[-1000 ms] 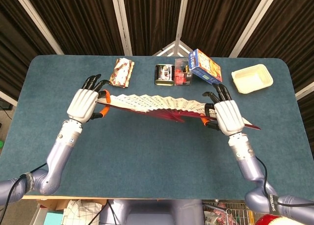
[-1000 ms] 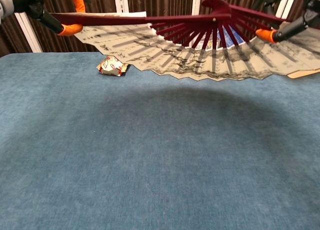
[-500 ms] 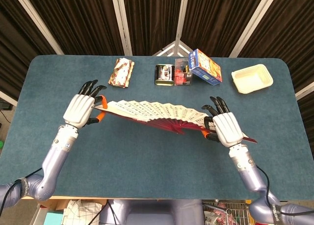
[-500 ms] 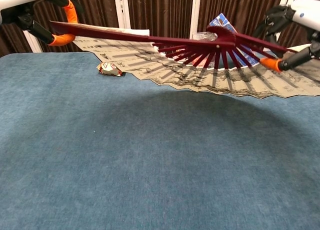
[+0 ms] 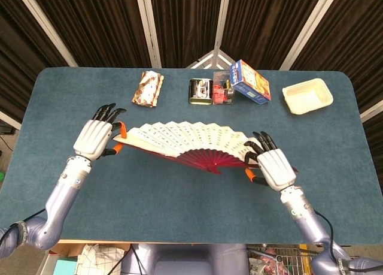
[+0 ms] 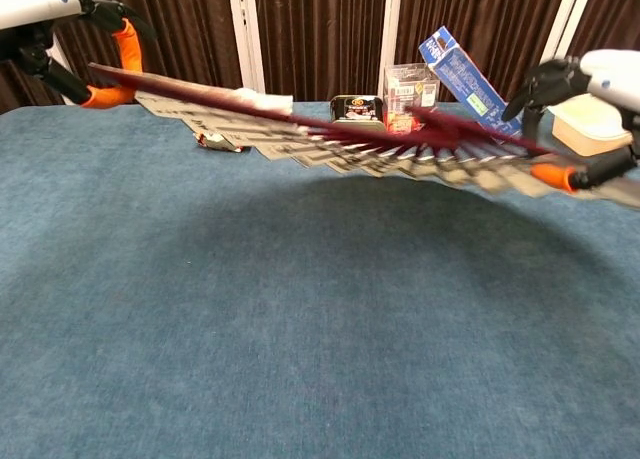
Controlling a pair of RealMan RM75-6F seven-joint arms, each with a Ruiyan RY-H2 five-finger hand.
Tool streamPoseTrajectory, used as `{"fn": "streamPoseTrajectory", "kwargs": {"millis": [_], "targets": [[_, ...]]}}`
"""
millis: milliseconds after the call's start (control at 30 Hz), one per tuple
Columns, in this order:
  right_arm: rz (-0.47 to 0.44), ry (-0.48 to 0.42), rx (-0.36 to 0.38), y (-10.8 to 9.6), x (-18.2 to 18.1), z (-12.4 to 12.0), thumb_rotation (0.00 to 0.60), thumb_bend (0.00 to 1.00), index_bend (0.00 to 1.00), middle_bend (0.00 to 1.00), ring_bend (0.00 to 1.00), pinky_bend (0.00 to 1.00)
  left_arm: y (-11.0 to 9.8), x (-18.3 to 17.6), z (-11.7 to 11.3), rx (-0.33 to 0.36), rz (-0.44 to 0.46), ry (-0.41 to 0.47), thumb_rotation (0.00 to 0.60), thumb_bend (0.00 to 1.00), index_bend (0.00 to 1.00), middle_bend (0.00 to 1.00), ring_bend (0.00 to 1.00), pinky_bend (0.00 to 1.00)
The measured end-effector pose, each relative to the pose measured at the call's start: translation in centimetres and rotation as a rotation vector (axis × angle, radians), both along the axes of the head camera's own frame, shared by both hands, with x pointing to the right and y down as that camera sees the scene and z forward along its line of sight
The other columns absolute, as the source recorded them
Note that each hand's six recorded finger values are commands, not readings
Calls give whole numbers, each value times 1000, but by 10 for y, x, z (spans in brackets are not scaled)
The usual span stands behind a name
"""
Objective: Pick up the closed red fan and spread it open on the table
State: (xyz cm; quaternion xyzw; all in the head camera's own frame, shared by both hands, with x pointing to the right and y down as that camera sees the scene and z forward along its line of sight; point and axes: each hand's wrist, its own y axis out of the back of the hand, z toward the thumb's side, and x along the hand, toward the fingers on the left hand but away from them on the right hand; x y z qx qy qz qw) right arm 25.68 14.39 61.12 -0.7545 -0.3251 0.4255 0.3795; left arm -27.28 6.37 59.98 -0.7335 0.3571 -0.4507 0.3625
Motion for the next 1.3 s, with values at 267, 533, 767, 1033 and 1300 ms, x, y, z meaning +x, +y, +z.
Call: {"fn": "streamPoseTrajectory", "kwargs": {"millis": [267, 533, 767, 1033, 1300], "targets": [[-130, 42, -74, 30, -5, -3, 600, 365, 0, 1, 0, 0, 11, -7, -10, -44, 43, 42, 600, 166, 324, 0, 0, 0], [-179, 96, -120, 55, 2, -6, 600, 358, 0, 0, 0, 0, 28, -33, -17, -99, 92, -18, 600, 86, 246, 0, 0, 0], [-161, 100, -136, 66, 12, -11, 600, 358, 0, 0, 0, 0, 35, -65, -29, -112, 67, -46, 600, 67, 213, 0, 0, 0], [-150, 115, -96, 71, 21, -23, 600, 358, 0, 0, 0, 0, 36, -96, -53, -69, 28, -52, 600, 67, 174, 0, 0, 0], [-18, 177, 3, 69, 51, -35, 600, 357, 0, 0, 0, 0, 73, -126, -70, -21, -18, -68, 600, 65, 50, 0, 0, 0]]}}
